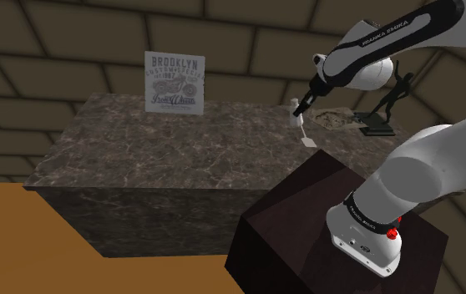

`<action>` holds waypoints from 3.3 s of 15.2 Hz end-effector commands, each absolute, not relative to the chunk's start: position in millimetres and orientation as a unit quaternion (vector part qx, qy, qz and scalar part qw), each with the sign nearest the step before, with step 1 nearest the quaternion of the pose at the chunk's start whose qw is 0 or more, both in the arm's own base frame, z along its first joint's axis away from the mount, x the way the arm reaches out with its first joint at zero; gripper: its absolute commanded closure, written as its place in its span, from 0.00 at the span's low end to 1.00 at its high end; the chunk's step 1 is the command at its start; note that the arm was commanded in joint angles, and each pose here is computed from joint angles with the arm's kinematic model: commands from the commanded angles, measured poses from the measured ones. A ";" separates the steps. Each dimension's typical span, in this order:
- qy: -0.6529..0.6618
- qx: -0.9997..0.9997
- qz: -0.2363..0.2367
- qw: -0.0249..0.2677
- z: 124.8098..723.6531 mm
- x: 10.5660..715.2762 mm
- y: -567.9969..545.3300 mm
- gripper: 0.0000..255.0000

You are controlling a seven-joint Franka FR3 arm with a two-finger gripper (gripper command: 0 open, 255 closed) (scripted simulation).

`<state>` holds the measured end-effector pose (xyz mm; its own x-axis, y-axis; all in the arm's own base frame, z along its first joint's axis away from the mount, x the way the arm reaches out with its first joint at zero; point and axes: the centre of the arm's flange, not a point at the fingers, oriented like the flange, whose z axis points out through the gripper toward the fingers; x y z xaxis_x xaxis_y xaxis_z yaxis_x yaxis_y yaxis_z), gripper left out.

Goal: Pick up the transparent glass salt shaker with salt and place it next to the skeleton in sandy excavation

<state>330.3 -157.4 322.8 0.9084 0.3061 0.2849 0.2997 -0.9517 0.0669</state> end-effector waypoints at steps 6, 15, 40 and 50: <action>0.156 0.977 0.148 0.011 324.0 292.3 -238.8 1.00; 0.156 0.977 0.148 0.011 324.4 240.5 -345.7 1.00; 0.156 0.977 0.148 0.011 208.4 223.6 -380.7 1.00; 0.156 0.977 0.148 0.011 154.2 223.6 -380.7 1.00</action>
